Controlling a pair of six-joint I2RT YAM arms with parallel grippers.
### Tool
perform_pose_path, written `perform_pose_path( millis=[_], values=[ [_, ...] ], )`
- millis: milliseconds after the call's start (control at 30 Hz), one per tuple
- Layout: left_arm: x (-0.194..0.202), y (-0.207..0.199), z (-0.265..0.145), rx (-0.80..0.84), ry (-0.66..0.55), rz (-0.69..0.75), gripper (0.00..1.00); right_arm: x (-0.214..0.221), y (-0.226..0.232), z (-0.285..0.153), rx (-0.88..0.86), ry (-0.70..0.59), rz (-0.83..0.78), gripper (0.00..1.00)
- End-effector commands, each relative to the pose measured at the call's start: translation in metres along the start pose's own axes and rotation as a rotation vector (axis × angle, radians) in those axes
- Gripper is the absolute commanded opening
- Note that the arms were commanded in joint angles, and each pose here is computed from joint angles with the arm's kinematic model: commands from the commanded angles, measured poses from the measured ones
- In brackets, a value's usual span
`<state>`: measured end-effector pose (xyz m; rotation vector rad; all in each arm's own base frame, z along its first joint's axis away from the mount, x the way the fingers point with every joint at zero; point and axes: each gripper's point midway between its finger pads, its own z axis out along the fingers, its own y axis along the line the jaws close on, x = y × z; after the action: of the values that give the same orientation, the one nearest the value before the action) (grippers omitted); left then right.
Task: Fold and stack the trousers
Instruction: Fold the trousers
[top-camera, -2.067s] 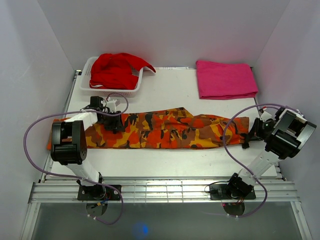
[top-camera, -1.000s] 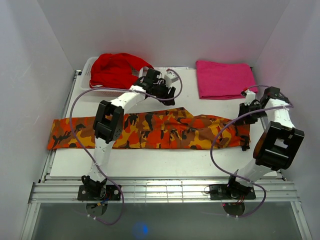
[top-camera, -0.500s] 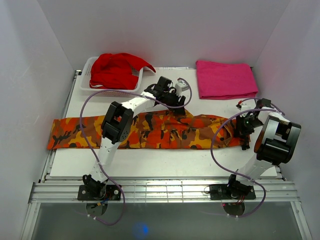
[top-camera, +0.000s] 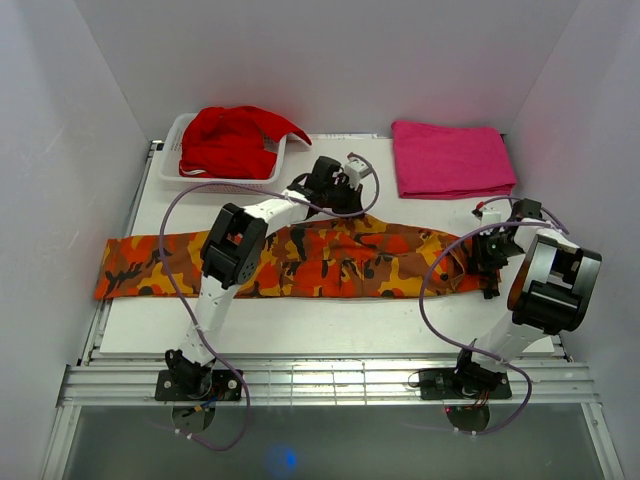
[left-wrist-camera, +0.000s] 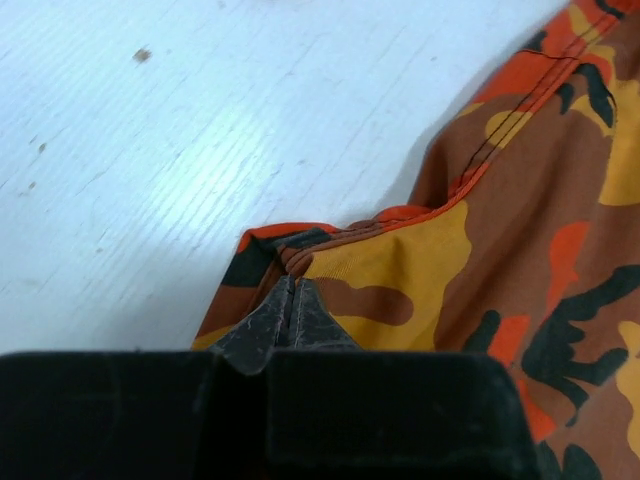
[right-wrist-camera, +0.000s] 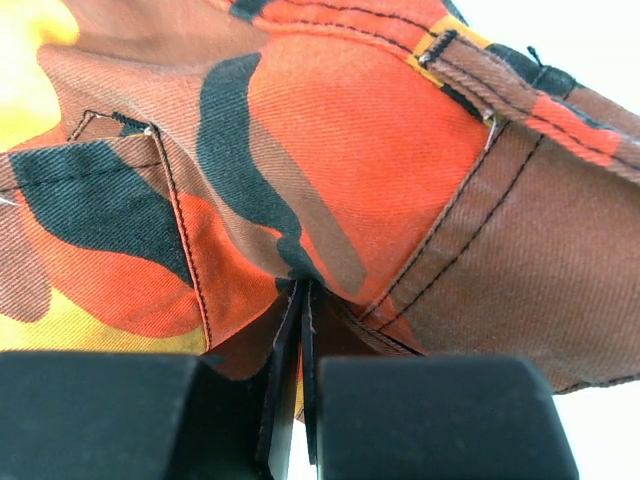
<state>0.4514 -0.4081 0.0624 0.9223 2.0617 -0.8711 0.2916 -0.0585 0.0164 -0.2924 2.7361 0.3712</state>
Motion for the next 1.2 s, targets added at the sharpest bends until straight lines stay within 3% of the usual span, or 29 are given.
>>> perform_pose_path(
  millis=[0,167,333,533,700,767,833,867,1000,1067,1167],
  values=[
    [-0.056,0.037,-0.038,-0.16,-0.181,-0.022,0.0,0.014,-0.024,0.006,0.119,0.043,-0.054,0.08],
    [-0.073,0.083,-0.06,-0.311,-0.286,-0.073,0.0,0.022,-0.025,0.007,0.129,0.065,-0.063,0.08],
    [-0.078,0.105,-0.053,-0.325,-0.319,-0.068,0.0,0.031,-0.025,0.009,0.134,0.09,-0.071,0.08],
    [-0.1,0.084,-0.033,-0.195,-0.361,0.065,0.0,0.039,-0.024,0.011,0.132,0.112,-0.079,0.08],
    [-0.093,0.082,-0.01,-0.211,-0.321,0.268,0.0,0.04,-0.024,0.011,0.128,0.123,-0.08,0.08],
    [-0.085,0.085,-0.004,-0.222,-0.303,0.272,0.0,0.04,-0.024,0.009,0.129,0.125,-0.079,0.08],
    [-0.08,0.091,-0.003,-0.248,-0.284,0.267,0.16,0.037,-0.025,0.007,0.136,0.123,-0.081,0.08],
    [-0.079,0.092,-0.004,-0.254,-0.273,0.259,0.36,0.038,-0.028,0.005,0.15,0.132,-0.081,0.08],
    [-0.093,0.087,-0.029,-0.283,-0.28,0.248,0.77,0.04,-0.046,-0.005,0.219,0.149,-0.083,0.08],
    [-0.11,0.072,-0.058,-0.259,-0.28,0.209,0.85,0.041,-0.066,-0.014,0.266,0.152,-0.063,0.08],
    [-0.091,0.06,-0.09,-0.208,-0.16,0.114,0.9,0.046,-0.091,-0.028,0.295,0.158,-0.031,0.08]
  ],
)
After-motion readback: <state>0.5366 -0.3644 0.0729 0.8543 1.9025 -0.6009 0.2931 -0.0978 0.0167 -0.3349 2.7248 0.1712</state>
